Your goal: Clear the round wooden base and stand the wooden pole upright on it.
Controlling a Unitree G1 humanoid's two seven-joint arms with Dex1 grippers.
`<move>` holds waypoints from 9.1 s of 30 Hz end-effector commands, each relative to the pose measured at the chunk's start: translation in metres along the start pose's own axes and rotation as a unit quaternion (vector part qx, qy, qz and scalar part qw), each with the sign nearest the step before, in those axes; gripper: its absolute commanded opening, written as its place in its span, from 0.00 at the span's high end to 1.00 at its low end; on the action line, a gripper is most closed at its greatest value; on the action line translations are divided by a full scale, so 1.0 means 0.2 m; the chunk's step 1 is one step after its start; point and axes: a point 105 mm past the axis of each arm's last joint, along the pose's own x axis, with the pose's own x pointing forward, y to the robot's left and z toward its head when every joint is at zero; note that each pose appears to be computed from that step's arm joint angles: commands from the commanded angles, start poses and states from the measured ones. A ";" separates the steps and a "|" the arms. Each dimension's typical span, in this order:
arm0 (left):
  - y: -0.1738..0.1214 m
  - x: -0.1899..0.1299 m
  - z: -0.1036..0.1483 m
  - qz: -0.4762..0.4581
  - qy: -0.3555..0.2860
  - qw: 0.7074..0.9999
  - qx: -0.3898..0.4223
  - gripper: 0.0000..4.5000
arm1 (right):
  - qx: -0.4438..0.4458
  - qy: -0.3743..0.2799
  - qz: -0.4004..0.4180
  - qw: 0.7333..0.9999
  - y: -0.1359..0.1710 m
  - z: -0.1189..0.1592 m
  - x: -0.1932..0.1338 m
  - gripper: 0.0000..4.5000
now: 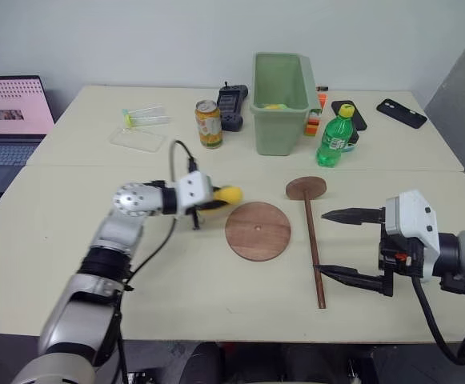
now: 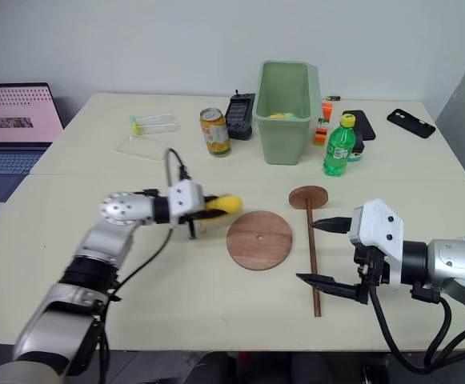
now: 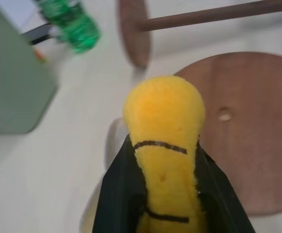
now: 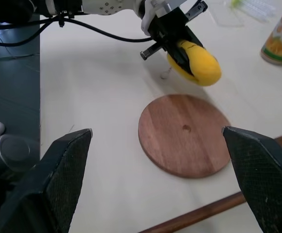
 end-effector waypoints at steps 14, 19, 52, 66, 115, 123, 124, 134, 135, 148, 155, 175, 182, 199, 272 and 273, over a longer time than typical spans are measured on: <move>0.35 -0.79 -0.58 0.435 0.232 0.861 -0.127 0.95 | -0.062 -0.092 0.090 0.990 -0.09 0.18 0.33 0.00; 0.35 -0.80 -0.60 0.458 0.227 0.846 -0.150 0.87 | -0.063 -0.094 0.093 0.989 -0.09 0.18 0.33 0.00; 0.09 -0.41 0.13 0.197 -0.021 0.964 -0.177 0.02 | 0.001 -0.082 -0.035 0.996 -0.22 0.11 0.15 0.00; -0.36 -0.04 0.36 -0.156 -0.058 0.980 -0.111 0.02 | 0.228 0.133 -0.297 0.918 -0.42 -0.24 0.12 0.00; -0.32 -0.12 0.29 -0.126 -0.035 0.987 -0.093 0.00 | 0.203 -0.184 -0.168 0.947 -0.55 0.46 0.31 0.94; -0.29 -0.18 0.26 -0.105 -0.014 0.990 -0.098 0.00 | 0.027 -0.305 -0.203 0.930 -0.41 0.52 0.33 0.94; -0.30 -0.17 0.26 -0.106 -0.014 0.989 -0.098 0.00 | 0.025 -0.313 -0.203 0.927 -0.40 0.51 0.35 0.94; -0.35 -0.13 0.26 -0.143 -0.006 0.986 -0.088 0.00 | 0.030 -0.339 -0.182 0.923 -0.29 0.43 0.44 0.94; -0.35 -0.13 0.27 -0.145 -0.008 0.986 -0.088 0.00 | 0.033 -0.338 -0.178 0.923 -0.28 0.42 0.45 0.94; -0.36 -0.11 0.26 -0.152 -0.006 0.985 -0.086 0.00 | 0.026 -0.320 -0.168 0.932 -0.26 0.36 0.49 0.94; -0.35 -0.10 0.28 -0.151 -0.024 0.983 -0.098 0.00 | 0.032 -0.310 -0.168 0.935 -0.26 0.32 0.50 0.94; -0.34 -0.13 0.24 -0.152 -0.014 0.984 -0.097 0.00 | 0.024 -0.290 -0.189 0.938 -0.29 0.25 0.52 0.94; -0.34 -0.12 0.25 -0.151 -0.016 0.984 -0.094 0.00 | 0.030 -0.289 -0.175 0.941 -0.27 0.25 0.54 0.94; -0.35 -0.12 0.22 -0.152 -0.013 0.984 -0.095 0.00 | 0.041 -0.271 -0.160 0.948 -0.21 0.21 0.58 0.94; -0.09 -0.40 0.09 -0.026 0.082 0.990 -0.108 0.00 | -0.021 0.003 -0.105 0.994 -0.20 -0.09 -0.23 0.31; -0.09 -0.40 0.09 -0.030 0.079 0.991 -0.105 0.00 | -0.023 0.007 -0.104 0.994 -0.20 -0.09 -0.24 0.31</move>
